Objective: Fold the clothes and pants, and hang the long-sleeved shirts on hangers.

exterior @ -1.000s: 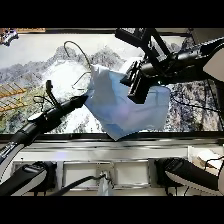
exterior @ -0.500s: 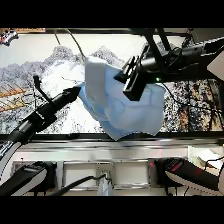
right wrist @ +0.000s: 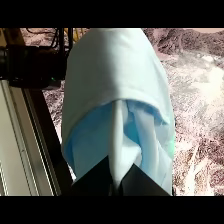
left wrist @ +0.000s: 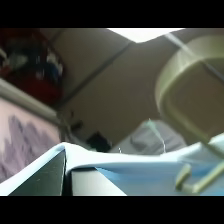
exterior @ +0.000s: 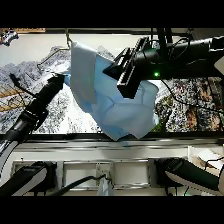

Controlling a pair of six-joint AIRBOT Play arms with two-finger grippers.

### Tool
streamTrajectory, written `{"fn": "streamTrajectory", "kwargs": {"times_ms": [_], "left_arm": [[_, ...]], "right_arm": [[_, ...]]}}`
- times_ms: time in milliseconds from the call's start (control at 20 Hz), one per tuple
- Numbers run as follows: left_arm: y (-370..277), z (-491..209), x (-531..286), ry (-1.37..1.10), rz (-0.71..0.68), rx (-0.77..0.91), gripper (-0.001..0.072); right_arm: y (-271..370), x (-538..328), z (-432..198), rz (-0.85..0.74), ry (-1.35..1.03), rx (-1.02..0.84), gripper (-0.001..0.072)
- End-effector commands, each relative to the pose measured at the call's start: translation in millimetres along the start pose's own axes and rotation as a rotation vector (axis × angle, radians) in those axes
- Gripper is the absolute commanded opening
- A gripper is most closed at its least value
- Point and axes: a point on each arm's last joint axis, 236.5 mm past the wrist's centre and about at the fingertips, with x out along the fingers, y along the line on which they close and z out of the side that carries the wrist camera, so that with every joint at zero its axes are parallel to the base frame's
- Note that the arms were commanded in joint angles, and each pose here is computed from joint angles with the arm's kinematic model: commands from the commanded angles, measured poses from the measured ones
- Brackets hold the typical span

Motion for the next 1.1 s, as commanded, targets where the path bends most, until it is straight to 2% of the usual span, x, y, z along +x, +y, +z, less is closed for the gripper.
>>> {"fn": "streamTrajectory", "kwargs": {"times_ms": [0, 150, 300, 700, 800, 950, 1050], "left_arm": [[-1.6, 25.8, -6.9, -0.071, -0.032, 0.030, 0.0011], [-5.4, 32.4, -13.8, -0.066, -0.071, 0.085, 0.0011], [-29.3, 43.0, -18.5, -0.063, -0.180, 0.162, 0.0010], [-163.8, 108.5, -24.1, -0.153, -0.465, 0.420, 0.0010], [-188.0, 102.1, -34.1, -0.123, -0.505, 0.468, 0.0010], [-199.3, 61.7, -42.9, 0.052, -0.522, 0.536, 0.0010], [-179.9, 34.0, -37.5, 0.170, -0.454, 0.627, 0.0010]], "right_arm": [[-6.3, -1.7, -13.7, -0.029, 0.060, -0.015, 0.0020], [-23.5, -6.0, -40.6, -0.100, 0.177, -0.034, 0.0021], [-40.8, -12.8, -61.2, -0.171, 0.270, -0.052, 0.0020], [-91.3, -33.3, -79.3, -0.389, 0.372, -0.087, 0.0021], [-103.9, -37.9, -75.6, -0.451, 0.357, -0.075, 0.0021], [-117.2, -43.1, -66.9, -0.522, 0.314, -0.043, 0.0021], [-117.4, -42.8, -61.7, -0.526, 0.289, -0.036, 0.0021]]}}
